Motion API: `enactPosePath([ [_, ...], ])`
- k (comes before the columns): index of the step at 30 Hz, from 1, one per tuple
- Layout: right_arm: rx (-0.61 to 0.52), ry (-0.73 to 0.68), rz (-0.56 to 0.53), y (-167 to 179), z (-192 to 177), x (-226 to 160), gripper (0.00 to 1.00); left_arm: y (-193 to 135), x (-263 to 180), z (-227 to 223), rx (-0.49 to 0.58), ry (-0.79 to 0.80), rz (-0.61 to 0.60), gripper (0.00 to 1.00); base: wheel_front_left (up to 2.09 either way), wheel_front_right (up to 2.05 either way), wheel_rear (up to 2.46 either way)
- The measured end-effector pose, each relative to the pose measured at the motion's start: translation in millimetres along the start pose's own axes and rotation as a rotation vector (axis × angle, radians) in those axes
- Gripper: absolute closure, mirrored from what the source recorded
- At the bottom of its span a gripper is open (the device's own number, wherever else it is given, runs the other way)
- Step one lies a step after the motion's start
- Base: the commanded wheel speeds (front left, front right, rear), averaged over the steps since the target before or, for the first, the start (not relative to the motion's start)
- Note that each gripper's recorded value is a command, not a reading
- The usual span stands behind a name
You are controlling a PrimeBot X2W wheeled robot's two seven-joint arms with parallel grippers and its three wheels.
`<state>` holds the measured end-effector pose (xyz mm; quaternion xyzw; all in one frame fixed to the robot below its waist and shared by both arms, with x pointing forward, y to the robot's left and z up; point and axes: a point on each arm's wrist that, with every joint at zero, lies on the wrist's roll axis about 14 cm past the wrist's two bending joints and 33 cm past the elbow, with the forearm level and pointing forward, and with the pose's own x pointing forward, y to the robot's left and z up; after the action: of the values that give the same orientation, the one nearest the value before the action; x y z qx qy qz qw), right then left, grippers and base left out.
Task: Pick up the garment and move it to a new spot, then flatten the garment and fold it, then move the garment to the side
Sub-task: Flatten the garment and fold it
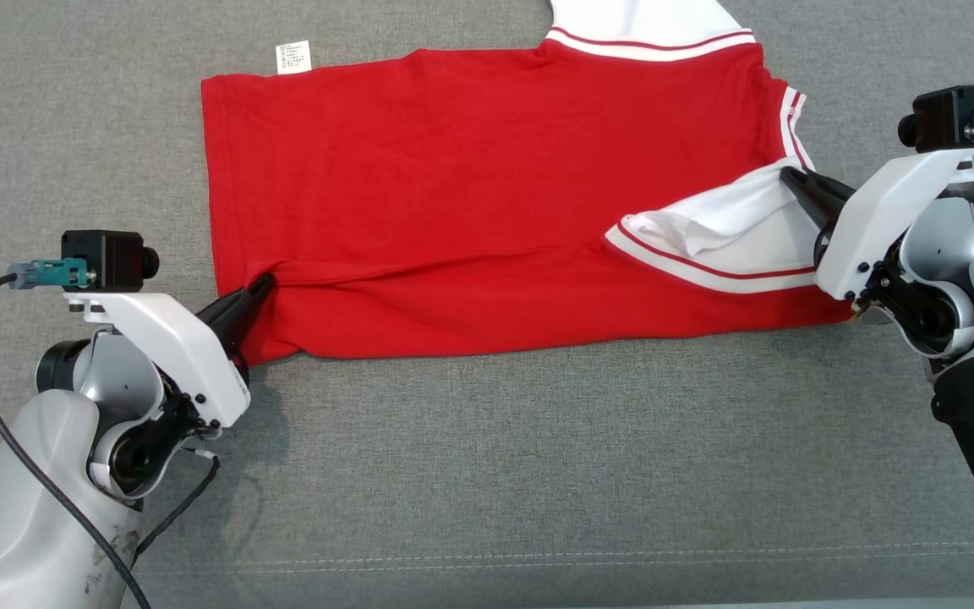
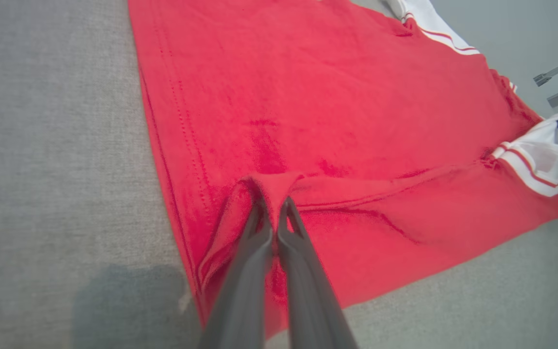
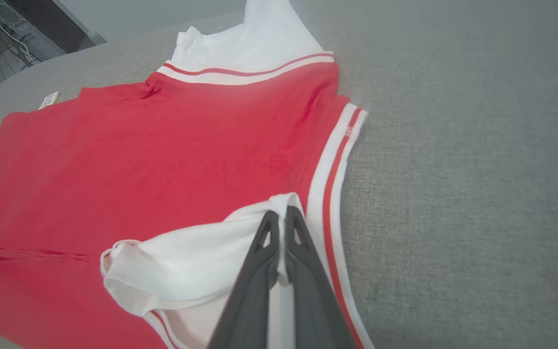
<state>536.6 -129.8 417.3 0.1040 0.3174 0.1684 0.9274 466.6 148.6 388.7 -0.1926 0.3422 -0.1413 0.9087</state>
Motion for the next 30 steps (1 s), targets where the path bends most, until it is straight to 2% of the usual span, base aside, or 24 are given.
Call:
enactPosePath([
  [1, 0.001, -0.005, -0.001, -0.3, 0.1, 1.1, 0.59, 2.4, 0.8, -0.8, -0.003, 0.001, 0.006, 1.00, 0.00, 0.00, 0.00],
  [2, -0.004, -0.014, 0.002, 0.4, 1.2, 1.9, 0.00, 4.3, 1.3, -1.1, -0.013, -0.001, 0.011, 1.00, 0.00, 0.00, 0.00],
  [3, 0.003, -0.031, 0.006, 1.2, 3.5, 2.4, 0.00, 5.1, 1.8, -2.7, -0.026, 0.003, 0.011, 0.90, 0.00, 0.00, 0.00],
  [4, 0.010, -0.044, 0.008, 1.1, 5.0, 2.7, 0.00, 6.5, 1.8, -3.8, -0.031, 0.004, 0.015, 0.69, 0.00, 0.00, 0.00],
  [5, 0.012, -0.056, 0.004, -0.5, 5.8, 2.9, 0.00, 8.3, 1.7, -3.3, -0.035, -0.005, 0.020, 0.14, 0.00, 0.00, 0.00],
  [6, 0.007, -0.075, 0.001, -2.1, 7.9, 2.8, 0.00, 10.2, 1.3, -2.5, -0.039, -0.014, 0.026, 0.00, 0.00, 0.00, 0.00],
  [12, 0.029, -0.203, -0.003, -8.1, 26.6, 0.4, 0.00, 16.1, -2.4, 9.3, -0.043, -0.096, 0.044, 0.00, 0.00, 0.00, 0.00],
  [18, 0.013, -0.421, -0.013, -13.1, 55.1, -20.2, 0.00, 21.0, -19.1, 39.3, 0.026, -0.280, 0.102, 0.00, 0.00, 0.00, 0.00],
  [21, 0.007, -0.502, -0.035, -18.7, 50.2, -35.4, 0.00, 24.8, -33.5, 38.7, 0.049, -0.342, 0.147, 0.00, 0.00, 0.00, 0.00],
  [30, -0.056, -0.586, -0.098, -18.8, 24.9, -76.1, 0.00, 20.8, -67.4, 13.4, 0.098, -0.404, 0.239, 0.00, 0.00, 0.00, 0.00],
])
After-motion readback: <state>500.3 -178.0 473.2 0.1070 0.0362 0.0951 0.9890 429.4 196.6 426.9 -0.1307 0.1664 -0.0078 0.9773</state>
